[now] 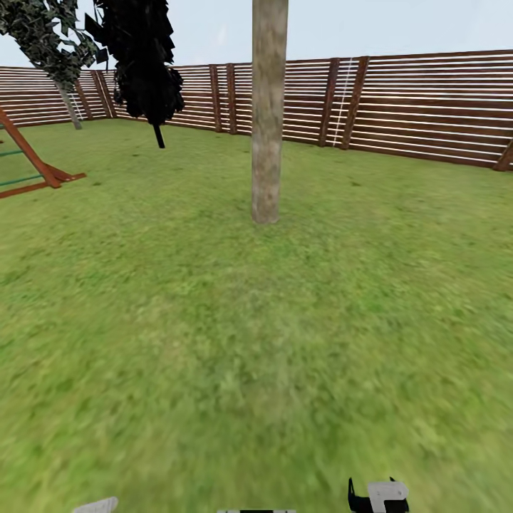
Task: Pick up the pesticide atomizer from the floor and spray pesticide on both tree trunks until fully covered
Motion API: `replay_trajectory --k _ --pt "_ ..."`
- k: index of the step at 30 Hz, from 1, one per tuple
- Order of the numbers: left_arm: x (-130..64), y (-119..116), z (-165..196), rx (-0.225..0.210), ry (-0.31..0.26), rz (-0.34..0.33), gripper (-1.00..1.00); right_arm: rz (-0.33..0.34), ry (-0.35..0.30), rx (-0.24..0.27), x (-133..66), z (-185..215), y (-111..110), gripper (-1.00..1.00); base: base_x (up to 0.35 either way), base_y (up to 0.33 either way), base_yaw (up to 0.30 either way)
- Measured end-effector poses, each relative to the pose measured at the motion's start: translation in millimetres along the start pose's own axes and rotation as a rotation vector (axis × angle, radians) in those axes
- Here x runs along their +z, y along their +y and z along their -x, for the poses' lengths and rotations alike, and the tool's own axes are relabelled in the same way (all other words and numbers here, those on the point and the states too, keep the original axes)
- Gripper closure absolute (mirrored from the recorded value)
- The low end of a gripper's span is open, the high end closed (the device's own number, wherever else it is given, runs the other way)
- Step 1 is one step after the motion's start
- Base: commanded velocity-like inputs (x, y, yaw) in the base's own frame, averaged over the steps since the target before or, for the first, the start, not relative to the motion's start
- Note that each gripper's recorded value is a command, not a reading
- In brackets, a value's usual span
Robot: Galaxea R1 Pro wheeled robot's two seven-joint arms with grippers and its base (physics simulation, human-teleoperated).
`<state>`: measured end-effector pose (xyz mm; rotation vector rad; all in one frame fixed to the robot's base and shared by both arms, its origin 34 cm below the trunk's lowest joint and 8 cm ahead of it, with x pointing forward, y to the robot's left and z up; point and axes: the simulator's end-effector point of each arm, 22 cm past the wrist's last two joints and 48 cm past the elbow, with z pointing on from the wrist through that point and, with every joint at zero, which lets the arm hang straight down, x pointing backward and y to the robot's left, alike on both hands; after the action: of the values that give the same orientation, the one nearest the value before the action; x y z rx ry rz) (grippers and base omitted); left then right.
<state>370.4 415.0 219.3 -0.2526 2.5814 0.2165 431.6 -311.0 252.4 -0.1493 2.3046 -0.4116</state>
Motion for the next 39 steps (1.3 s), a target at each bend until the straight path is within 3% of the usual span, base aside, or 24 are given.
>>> replay_trajectory --k 39 --pt "0.0 0.4 0.3 0.0 -0.001 0.0 1.0 -0.001 0.0 0.0 0.1 -0.1 -0.3 -1.0 0.34 0.0 0.0"
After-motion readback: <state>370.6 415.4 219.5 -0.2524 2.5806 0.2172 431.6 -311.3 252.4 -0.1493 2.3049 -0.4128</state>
